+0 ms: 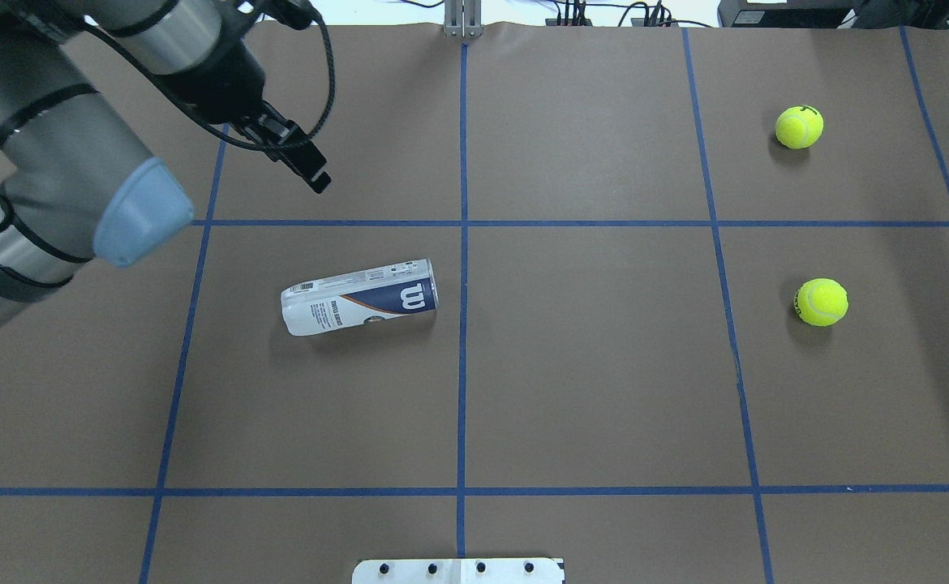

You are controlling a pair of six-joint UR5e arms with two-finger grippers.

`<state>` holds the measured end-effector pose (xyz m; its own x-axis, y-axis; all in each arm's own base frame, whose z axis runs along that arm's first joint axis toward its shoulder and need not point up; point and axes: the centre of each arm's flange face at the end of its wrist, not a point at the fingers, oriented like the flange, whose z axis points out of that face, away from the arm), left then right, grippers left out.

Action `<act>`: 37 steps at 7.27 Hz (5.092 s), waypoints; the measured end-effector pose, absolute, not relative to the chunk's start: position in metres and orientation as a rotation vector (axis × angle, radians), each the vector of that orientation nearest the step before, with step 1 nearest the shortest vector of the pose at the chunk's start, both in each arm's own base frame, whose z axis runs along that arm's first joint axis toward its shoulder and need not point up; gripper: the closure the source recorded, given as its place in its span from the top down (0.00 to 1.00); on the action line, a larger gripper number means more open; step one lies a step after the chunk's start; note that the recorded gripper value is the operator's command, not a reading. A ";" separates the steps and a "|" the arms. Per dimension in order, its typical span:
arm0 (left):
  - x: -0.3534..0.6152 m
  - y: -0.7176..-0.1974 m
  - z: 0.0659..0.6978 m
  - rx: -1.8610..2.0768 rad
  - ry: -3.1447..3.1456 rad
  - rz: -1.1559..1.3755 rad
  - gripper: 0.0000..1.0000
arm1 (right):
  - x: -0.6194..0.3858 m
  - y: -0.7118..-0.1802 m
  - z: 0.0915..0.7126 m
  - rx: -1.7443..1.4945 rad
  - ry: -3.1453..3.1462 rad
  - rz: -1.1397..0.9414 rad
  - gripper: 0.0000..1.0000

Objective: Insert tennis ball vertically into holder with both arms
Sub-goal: 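Move the left gripper down over the lying Wilson can, then close the left gripper on the can's open end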

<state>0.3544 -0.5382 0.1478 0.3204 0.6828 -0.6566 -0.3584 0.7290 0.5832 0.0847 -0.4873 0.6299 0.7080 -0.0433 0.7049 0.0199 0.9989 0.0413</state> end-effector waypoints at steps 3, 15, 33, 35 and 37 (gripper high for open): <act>0.454 -0.514 0.110 0.434 0.944 0.870 0.99 | 0.085 -0.485 0.636 0.022 -0.784 -0.031 0.99; 0.586 -0.487 0.160 0.531 0.604 1.130 0.99 | 0.084 -0.483 0.644 0.008 -0.787 -0.026 0.99; 0.626 -0.484 0.190 0.598 0.570 1.222 0.98 | 0.083 -0.480 0.646 0.002 -0.799 -0.023 0.99; 0.625 -0.485 0.192 0.604 0.549 1.215 0.98 | 0.083 -0.478 0.647 -0.001 -0.800 -0.022 0.99; 0.627 -0.484 0.194 0.603 0.544 1.216 0.74 | 0.082 -0.478 0.648 -0.002 -0.800 -0.022 0.99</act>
<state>0.6266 -0.4841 0.1943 0.2599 0.9635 -0.0638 -0.6901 0.2315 0.6857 0.0825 -0.4780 0.6480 0.6962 -0.0191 0.7176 0.0206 0.9998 0.0067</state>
